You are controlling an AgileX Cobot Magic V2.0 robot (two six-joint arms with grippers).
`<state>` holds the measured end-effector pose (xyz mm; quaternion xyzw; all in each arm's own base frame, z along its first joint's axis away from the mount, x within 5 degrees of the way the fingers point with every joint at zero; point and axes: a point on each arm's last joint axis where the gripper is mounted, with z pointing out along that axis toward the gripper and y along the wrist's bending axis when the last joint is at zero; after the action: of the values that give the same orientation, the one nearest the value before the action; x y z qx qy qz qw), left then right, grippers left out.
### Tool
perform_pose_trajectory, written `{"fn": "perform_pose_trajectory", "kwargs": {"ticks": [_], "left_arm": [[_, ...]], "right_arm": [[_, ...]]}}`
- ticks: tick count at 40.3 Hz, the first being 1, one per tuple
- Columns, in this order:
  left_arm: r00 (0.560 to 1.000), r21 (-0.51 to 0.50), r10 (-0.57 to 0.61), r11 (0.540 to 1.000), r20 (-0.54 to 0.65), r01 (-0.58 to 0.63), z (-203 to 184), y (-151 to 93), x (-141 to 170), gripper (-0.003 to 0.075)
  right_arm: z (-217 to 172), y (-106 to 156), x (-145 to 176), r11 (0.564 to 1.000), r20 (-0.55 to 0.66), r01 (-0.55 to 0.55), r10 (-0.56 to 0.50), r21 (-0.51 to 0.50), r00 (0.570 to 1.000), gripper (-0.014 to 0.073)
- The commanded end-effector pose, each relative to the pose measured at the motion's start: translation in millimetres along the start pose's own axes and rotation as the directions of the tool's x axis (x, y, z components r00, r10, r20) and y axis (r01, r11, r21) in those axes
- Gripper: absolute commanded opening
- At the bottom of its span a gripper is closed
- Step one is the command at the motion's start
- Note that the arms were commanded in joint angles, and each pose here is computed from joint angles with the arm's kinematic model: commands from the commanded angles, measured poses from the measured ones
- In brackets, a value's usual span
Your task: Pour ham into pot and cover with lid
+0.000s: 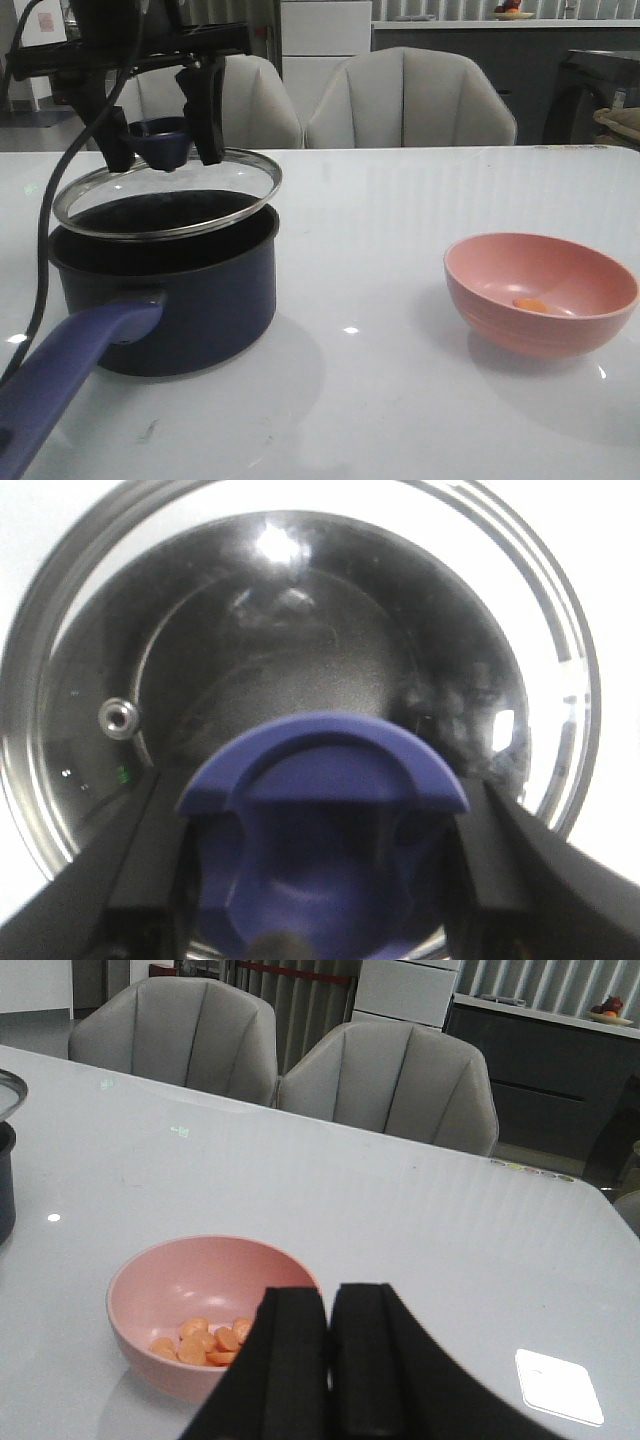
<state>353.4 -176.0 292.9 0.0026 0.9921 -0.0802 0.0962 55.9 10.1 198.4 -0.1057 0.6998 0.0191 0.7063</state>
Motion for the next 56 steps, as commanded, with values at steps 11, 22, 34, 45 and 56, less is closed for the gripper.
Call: {"fn": "perform_pose_trajectory", "kwargs": {"ticks": [11, 22, 34, 45, 56], "left_arm": [[0.988, -0.008, -0.048, 0.999, 0.150, 0.050, -70, 56, -4, 0.0120], [0.982, -0.052, -0.125, 0.990, 0.145, 0.134, -68, 126, 12, 0.0120], [0.974, -0.067, -0.179, 0.980, 0.139, 0.189, -35, 182, 35, 0.0120], [0.956, -0.081, -0.211, 0.970, 0.203, 0.231, 2, 206, 45, 0.0120], [0.973, -0.056, -0.197, 0.977, 0.118, 0.205, 35, 210, 42, 0.0128]], "right_arm": [[-1, -1, -5, 1.000, 0.089, 0.000, -0.002, 0.022, 0.996, 0.0150], [-1, -1, -5, 1.000, 0.089, 0.000, -0.002, 0.022, 0.996, 0.0150], [-1, -1, -5, 1.000, 0.089, 0.000, -0.002, 0.022, 0.996, 0.0150], [-1, -1, -5, 1.000, 0.089, 0.000, -0.002, 0.022, 0.996, 0.0150], [-1, -1, -5, 1.000, 0.089, 0.000, -0.002, 0.022, 0.996, 0.0150]]}}
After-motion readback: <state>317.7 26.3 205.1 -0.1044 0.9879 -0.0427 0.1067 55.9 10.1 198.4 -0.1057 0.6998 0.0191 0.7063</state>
